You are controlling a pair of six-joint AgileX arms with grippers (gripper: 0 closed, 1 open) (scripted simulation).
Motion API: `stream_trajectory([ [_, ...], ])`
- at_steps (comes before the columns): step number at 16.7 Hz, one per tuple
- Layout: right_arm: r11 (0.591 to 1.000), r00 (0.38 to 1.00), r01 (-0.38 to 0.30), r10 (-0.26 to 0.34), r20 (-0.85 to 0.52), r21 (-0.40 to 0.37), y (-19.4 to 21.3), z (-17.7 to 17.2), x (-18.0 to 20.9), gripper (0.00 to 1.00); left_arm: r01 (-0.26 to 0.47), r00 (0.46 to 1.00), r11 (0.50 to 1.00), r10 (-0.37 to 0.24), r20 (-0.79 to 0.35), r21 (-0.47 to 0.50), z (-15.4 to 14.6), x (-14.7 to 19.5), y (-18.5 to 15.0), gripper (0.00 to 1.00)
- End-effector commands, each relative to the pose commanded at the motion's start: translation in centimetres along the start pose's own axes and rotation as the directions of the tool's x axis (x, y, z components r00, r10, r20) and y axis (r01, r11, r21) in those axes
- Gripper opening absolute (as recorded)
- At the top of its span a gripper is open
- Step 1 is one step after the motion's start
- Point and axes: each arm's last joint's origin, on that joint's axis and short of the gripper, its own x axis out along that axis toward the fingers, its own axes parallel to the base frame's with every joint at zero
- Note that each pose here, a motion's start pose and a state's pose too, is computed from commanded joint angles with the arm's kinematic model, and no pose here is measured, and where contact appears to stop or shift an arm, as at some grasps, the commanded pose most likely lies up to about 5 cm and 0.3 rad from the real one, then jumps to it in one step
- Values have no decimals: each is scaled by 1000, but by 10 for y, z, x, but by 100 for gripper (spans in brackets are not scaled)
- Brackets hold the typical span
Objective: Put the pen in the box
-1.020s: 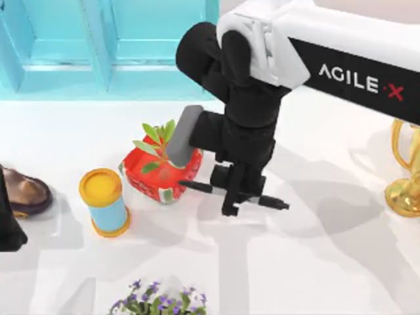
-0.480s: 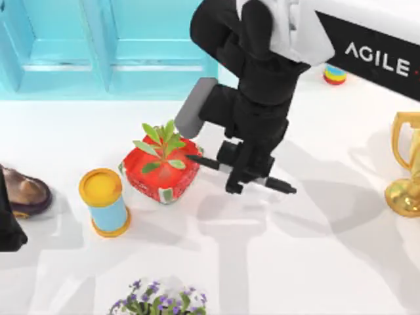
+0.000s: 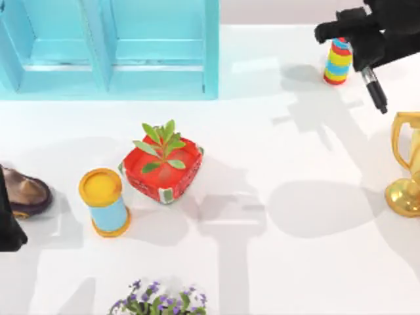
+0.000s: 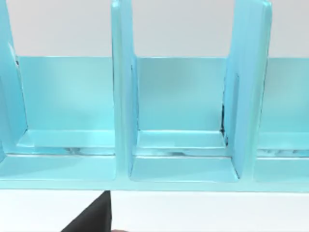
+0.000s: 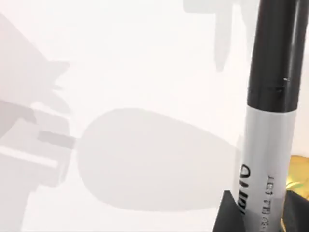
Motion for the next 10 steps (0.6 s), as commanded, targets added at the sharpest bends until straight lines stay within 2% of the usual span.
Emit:
stream_trajectory([
  [1,988,1000,28,-30,11,152,-24,-1,-8,0,0,1000,1000,0,0,0,0,0,0,100],
  [2,952,998,54,-61,14,302,-47,-3,-13,0,0,1000,1000,0,0,0,0,0,0,100],
  [3,893,996,79,-93,9,443,-71,-6,-18,0,0,1000,1000,0,0,0,0,0,0,100],
  [4,815,992,102,-123,-3,571,-95,-10,-20,0,0,1000,1000,0,0,0,0,0,0,100],
  [5,722,989,124,-150,-22,681,-119,-15,-22,0,0,1000,1000,0,0,0,0,0,0,100],
  [7,511,979,162,-189,-73,844,-164,-27,-20,0,0,1000,1000,0,0,0,0,0,0,100],
  [8,402,974,179,-200,-104,898,-186,-35,-17,0,0,1000,1000,0,0,0,0,0,0,100],
  [10,188,964,217,-195,-180,958,-226,-52,-5,0,0,1000,1000,0,0,0,0,0,0,100],
])
